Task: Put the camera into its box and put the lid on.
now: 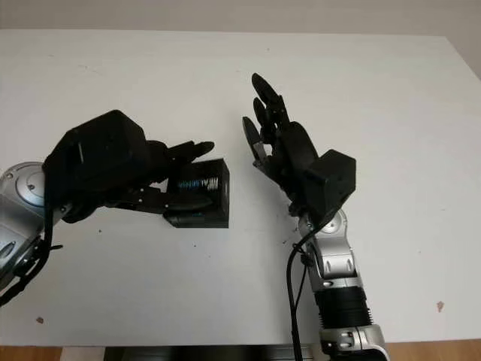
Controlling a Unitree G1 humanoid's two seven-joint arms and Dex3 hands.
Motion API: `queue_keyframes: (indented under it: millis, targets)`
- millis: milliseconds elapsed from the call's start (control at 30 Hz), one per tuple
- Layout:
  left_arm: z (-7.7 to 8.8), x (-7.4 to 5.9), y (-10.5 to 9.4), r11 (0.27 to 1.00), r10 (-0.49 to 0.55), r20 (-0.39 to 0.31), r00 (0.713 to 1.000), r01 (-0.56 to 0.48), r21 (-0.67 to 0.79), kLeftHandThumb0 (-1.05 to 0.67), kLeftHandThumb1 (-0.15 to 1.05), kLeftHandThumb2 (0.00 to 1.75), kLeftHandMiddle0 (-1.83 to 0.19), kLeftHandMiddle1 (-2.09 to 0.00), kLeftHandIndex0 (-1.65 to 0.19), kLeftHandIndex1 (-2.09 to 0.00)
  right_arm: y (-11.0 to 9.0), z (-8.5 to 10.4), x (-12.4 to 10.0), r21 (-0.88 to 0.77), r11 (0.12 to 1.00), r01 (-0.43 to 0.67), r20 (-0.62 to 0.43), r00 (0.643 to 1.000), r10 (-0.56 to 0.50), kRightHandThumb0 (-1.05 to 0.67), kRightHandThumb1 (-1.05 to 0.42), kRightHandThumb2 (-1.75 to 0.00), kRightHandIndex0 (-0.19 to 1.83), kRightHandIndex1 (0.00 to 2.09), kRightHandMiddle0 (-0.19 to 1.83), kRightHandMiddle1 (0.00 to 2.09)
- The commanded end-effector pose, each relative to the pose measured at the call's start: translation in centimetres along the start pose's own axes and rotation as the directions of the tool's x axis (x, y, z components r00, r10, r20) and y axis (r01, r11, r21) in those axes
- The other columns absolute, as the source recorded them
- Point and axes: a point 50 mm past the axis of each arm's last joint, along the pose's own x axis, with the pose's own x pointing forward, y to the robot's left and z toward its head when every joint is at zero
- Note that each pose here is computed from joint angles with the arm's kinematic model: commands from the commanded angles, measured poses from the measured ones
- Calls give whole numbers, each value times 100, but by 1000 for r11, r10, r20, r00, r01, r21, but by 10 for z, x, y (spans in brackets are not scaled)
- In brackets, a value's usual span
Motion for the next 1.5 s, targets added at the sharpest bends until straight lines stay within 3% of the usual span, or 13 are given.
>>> queue_keyframes:
  millis: [0,400,767,1000,1133,1300,1467]
  targets:
    - [-1,3,-13,997,-80,3,997,80,1,-45,105,24,2,-12,16,-7,1,3,2,-5,1000,-6,18,1000,6,-62,-105,-55,-3,6,-19,38]
    - [1,2,-14,996,-88,3,996,87,27,-46,105,24,0,-10,18,-6,1,1,0,3,1000,-3,15,1000,3,-63,-105,-54,-3,6,-18,37]
    - [11,10,-9,971,-99,-13,995,99,219,-51,105,30,19,0,19,0,4,0,1,-10,1000,-7,10,1000,7,-64,-105,-54,-2,6,-16,34]
    - [22,9,-4,889,-47,75,996,7,458,-59,105,36,19,0,19,0,6,1,2,10,1000,-7,9,1000,6,-64,-105,-53,-2,6,-15,32]
    - [28,8,-2,790,-3,152,988,-91,607,-63,105,43,19,0,19,0,7,1,3,15,1000,-12,8,1000,12,-64,-105,-54,-3,6,-15,31]
    - [33,5,-2,698,12,233,972,-175,694,-64,105,48,19,0,19,0,7,1,3,18,1000,-13,8,1000,13,-63,-105,-53,-3,6,-15,30]
    - [37,0,-4,659,10,273,962,-212,722,-64,105,50,19,0,19,0,7,1,3,27,1000,-15,6,1000,15,-63,-105,-53,-3,5,-15,29]
